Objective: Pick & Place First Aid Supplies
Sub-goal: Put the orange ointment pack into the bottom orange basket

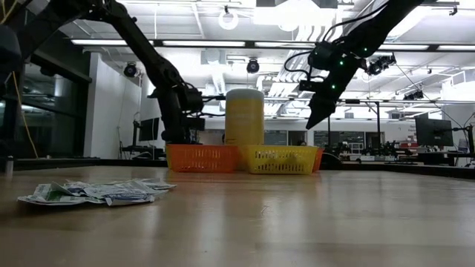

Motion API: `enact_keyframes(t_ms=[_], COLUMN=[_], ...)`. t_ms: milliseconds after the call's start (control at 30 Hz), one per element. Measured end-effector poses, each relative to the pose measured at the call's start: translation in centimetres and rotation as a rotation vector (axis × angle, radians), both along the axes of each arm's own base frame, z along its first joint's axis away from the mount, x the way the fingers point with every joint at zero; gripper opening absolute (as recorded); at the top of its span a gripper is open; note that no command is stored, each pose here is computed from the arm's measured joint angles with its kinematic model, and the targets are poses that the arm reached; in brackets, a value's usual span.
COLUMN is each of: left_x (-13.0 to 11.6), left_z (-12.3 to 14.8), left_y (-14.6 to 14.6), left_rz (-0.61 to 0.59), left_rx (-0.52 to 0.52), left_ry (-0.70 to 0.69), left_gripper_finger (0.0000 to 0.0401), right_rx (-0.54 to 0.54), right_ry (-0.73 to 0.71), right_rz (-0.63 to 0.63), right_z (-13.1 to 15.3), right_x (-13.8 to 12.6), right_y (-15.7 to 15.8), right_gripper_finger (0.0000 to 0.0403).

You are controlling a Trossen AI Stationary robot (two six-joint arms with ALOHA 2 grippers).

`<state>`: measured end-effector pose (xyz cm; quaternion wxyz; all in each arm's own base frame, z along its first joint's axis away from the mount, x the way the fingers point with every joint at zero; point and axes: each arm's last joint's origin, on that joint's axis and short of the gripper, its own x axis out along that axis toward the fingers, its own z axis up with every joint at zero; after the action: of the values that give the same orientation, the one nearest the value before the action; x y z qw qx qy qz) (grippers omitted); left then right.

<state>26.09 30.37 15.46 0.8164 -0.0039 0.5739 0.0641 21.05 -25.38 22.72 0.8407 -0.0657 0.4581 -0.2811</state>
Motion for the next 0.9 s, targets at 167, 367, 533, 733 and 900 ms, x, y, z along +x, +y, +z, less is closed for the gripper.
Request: enact_keyframes(t_ms=[167, 367, 533, 733, 900], left_x=[0.0, 0.3, 0.3, 0.2, 0.2], left_z=[0.1, 1.1, 1.6, 1.6, 1.6], left_y=[0.0, 0.5, 0.5, 0.4, 0.4], left_rz=[0.011, 0.033, 0.033, 0.040, 0.059], left_rx=[0.014, 0.033, 0.017, 0.003, -0.007], left_ry=[0.017, 0.004, 0.015, 0.019, 0.021], left_gripper_finger=[0.0132, 0.0090, 0.0033, 0.0007, 0.0009], right_rx=[-0.001, -0.001, -0.001, 0.000, 0.000], right_ry=[0.001, 0.001, 0.001, 0.002, 0.002], right_rz=[0.002, 0.002, 0.002, 0.002, 0.002], right_z=[0.0, 0.0, 0.0, 0.0, 0.0], right_x=[0.0, 0.0, 0.0, 0.0, 0.0], right_y=[0.0, 0.0, 0.0, 0.0, 0.0], right_gripper_finger=[0.0122, 0.0122, 0.0122, 0.0122, 0.0122])
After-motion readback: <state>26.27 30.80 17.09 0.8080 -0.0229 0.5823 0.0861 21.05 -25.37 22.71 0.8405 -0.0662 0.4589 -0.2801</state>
